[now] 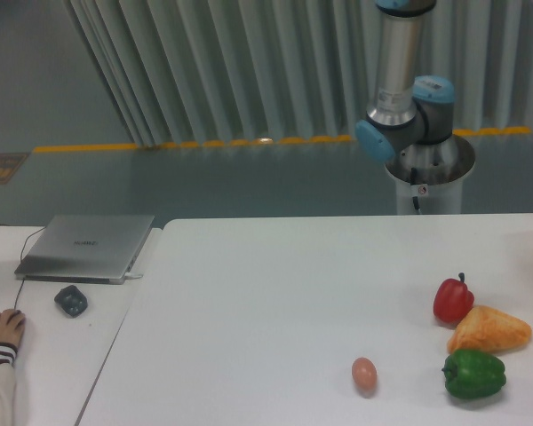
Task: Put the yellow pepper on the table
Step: 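Carry the yellow pepper in the gripper down toward the red pepper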
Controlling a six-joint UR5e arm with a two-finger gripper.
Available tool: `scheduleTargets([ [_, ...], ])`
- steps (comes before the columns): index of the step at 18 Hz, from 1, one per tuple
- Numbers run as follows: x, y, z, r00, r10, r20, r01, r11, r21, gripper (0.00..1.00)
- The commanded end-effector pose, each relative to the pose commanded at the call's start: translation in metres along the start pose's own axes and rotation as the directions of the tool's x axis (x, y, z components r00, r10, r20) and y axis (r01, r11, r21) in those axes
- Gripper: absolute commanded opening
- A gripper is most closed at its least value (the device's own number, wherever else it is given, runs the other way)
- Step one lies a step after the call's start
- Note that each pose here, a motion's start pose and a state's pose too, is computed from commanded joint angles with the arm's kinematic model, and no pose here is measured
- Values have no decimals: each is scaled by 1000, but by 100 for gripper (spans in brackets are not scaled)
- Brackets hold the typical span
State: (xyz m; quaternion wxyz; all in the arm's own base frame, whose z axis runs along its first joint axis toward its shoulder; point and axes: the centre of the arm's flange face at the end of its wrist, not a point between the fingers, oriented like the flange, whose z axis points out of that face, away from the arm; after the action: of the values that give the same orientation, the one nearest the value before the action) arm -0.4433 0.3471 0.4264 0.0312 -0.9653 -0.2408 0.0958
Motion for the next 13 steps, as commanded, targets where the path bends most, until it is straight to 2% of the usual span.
scheduleTargets([
  [6,92,-33,-2,992,124,-26,-123,992,15,48],
  [9,154,-52,9,972,227,-52,-227,974,12,48],
  [13,213,-67,29,942,324,-87,-326,946,-1,49],
])
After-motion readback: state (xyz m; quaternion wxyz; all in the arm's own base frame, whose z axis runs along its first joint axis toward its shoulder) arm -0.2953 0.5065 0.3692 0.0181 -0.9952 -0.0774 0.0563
